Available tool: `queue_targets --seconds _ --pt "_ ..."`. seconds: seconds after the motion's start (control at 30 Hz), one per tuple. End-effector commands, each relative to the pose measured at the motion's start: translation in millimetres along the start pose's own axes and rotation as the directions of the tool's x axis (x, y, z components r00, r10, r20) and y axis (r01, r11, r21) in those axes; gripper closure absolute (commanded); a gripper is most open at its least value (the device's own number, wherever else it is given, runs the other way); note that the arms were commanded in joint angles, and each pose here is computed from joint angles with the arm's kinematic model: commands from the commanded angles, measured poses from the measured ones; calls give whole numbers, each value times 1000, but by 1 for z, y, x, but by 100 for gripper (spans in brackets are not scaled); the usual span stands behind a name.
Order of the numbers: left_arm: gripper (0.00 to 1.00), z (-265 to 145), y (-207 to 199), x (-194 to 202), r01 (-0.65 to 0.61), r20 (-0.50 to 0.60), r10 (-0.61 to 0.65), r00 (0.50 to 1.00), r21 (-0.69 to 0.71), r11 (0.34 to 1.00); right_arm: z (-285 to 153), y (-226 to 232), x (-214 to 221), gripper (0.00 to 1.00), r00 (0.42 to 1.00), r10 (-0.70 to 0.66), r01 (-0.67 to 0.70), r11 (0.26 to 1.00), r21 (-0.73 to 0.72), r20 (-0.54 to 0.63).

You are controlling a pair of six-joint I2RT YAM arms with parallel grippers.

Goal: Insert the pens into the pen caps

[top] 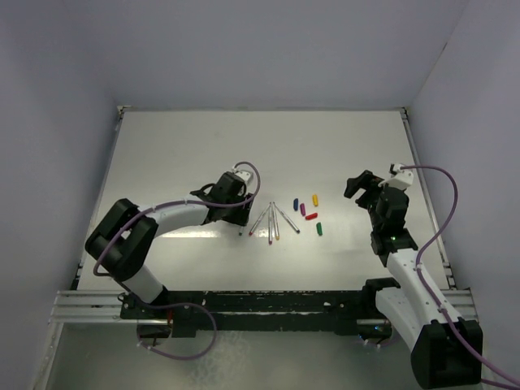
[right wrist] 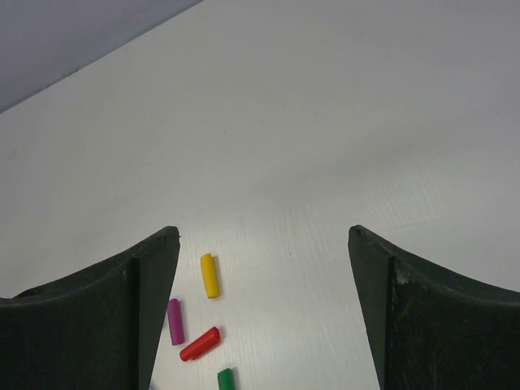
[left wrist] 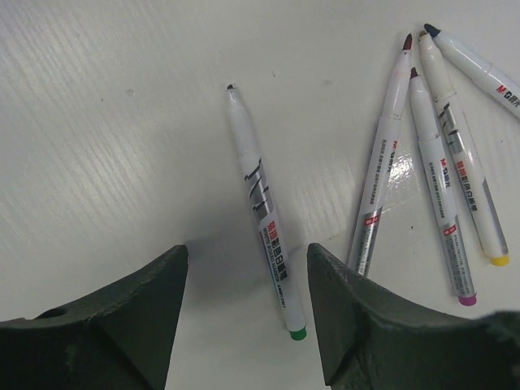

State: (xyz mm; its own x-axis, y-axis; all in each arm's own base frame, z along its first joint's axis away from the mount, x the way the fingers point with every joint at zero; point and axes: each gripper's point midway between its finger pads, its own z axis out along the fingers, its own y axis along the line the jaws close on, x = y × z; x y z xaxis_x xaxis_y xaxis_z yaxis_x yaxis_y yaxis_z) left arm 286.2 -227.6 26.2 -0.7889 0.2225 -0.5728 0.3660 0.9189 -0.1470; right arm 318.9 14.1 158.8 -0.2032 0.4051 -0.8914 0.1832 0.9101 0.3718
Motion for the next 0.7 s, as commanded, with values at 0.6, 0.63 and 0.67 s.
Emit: queue_targets --seconds 0.6,0.63,0.67 --pt "42 3 18 20 -86 -146 56 988 -208 974 -5 4 -13 16 998 48 -48 999 -3 37" --pt "42 3 18 22 -86 -152 55 987 -208 974 -6 4 -14 16 998 49 -49 999 -5 40" --pt "43 3 16 25 -86 -160 54 986 -199 976 -7 4 -15 16 998 53 -53 999 -3 42"
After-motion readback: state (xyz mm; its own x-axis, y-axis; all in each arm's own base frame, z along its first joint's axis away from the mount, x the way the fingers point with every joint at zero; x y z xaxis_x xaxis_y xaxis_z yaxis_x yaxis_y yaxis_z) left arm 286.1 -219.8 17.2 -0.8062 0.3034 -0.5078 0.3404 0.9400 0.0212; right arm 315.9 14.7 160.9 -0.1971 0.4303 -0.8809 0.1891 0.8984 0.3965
